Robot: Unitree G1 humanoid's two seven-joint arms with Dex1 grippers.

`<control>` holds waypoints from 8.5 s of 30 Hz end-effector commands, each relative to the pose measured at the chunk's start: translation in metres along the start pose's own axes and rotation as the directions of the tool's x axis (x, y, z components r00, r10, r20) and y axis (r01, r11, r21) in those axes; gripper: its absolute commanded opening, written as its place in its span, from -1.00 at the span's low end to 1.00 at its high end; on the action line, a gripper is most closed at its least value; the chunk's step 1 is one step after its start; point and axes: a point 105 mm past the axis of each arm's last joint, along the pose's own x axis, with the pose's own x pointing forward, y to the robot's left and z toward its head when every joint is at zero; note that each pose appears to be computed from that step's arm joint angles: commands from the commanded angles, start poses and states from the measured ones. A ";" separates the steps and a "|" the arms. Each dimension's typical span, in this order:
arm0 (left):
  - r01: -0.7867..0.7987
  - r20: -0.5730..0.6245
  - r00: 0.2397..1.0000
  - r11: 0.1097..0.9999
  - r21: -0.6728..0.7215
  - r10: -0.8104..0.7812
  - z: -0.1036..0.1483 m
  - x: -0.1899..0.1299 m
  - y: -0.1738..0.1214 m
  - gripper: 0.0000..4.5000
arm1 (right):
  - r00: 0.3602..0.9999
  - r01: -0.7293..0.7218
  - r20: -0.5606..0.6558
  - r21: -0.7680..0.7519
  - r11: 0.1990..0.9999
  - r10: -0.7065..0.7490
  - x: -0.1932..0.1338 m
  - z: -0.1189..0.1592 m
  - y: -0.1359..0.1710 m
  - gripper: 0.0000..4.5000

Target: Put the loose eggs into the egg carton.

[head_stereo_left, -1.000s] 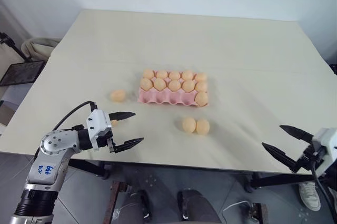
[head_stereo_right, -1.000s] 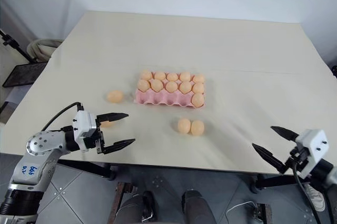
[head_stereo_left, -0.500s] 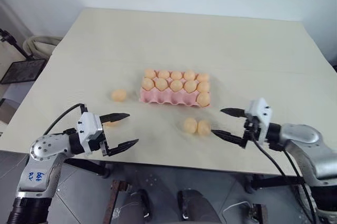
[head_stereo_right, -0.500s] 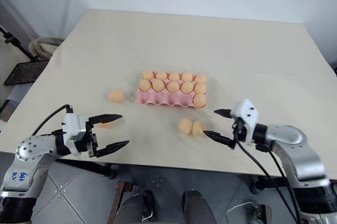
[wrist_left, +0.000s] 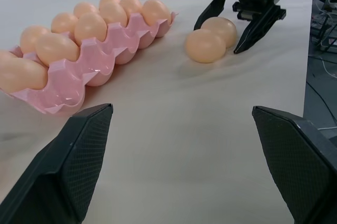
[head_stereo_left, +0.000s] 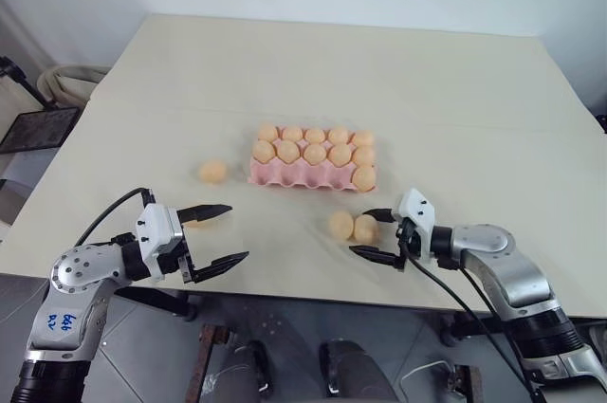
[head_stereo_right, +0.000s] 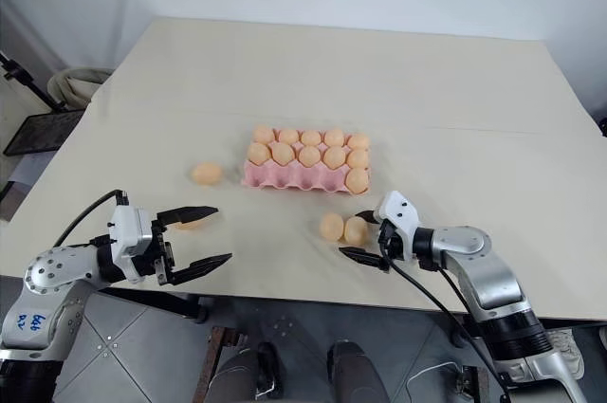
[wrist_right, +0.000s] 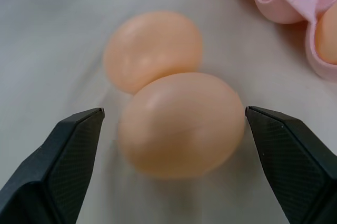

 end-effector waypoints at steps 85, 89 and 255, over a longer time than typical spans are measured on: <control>0.023 0.016 1.000 0.999 0.038 -0.024 0.006 -0.006 0.000 1.00 | 0.986 -0.091 0.133 -0.098 0.991 0.104 -0.005 0.037 0.011 0.97; 0.037 0.062 0.997 0.994 0.107 -0.044 0.019 -0.001 -0.005 1.00 | 0.986 -0.119 0.101 -0.117 0.986 0.132 0.017 0.033 0.011 0.97; -0.109 0.008 0.994 0.994 0.016 0.109 0.003 -0.031 0.029 0.99 | 0.954 0.127 0.294 -0.198 0.972 -0.065 -0.102 0.036 0.019 1.00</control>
